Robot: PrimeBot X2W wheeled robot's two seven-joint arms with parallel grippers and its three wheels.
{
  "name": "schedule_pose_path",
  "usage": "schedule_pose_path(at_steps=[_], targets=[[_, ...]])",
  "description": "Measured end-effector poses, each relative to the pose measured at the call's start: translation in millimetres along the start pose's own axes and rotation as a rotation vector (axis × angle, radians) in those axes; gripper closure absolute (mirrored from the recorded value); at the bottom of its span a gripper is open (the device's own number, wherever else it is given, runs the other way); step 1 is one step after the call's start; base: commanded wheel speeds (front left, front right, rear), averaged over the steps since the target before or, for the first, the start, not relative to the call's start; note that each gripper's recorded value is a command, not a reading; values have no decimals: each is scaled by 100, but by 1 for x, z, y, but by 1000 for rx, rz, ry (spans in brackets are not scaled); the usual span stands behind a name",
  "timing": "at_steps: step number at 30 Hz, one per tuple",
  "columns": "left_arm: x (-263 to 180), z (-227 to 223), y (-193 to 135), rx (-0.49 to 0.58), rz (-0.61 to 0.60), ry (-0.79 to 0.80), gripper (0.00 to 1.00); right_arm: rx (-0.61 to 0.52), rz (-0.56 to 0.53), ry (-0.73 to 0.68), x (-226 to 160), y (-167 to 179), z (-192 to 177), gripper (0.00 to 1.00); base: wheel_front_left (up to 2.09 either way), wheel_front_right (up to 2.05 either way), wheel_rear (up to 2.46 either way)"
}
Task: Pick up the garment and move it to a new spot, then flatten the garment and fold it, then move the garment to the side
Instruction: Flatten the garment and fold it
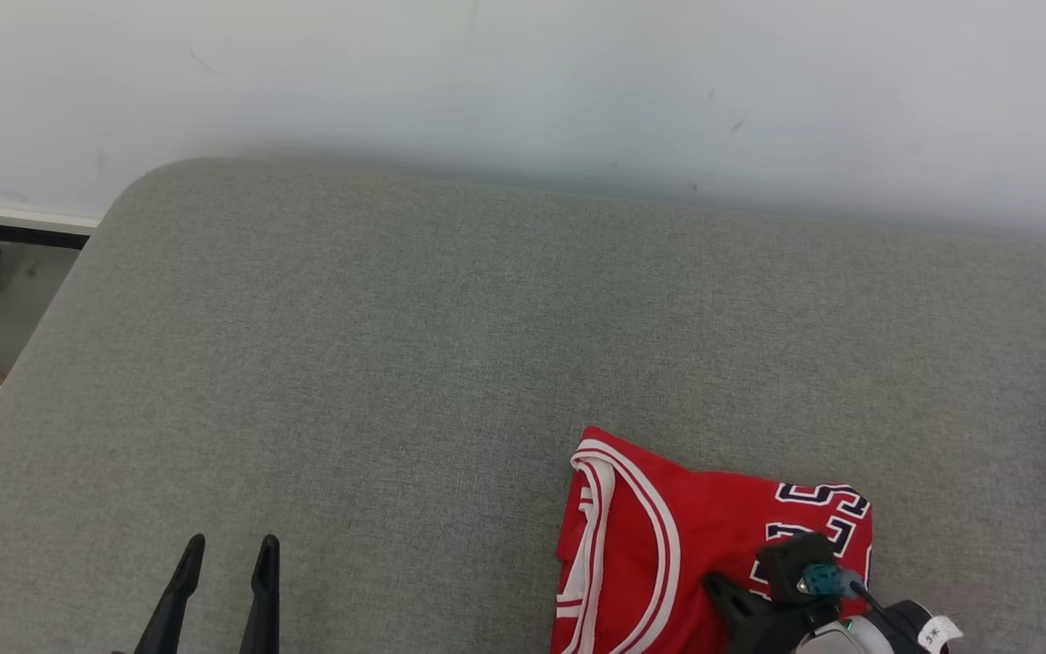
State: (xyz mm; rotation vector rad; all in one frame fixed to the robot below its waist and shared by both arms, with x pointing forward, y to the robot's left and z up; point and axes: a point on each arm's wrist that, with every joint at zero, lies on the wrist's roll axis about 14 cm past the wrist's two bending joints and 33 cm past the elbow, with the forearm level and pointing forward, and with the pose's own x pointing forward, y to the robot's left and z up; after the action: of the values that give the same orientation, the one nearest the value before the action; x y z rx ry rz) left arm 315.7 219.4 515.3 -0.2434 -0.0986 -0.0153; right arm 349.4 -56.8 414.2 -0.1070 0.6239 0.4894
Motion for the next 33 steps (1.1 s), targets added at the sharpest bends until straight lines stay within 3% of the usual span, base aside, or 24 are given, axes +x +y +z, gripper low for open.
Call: schedule_pose_path(at_steps=[10,33], targets=[[-6,2,4,4,8,-2,0,-19,49,47,19,16,-11,100,0,0,0],[-8,5,2,-2,5,-18,0,8,99,2,33,26,15,98,0,0,0]])
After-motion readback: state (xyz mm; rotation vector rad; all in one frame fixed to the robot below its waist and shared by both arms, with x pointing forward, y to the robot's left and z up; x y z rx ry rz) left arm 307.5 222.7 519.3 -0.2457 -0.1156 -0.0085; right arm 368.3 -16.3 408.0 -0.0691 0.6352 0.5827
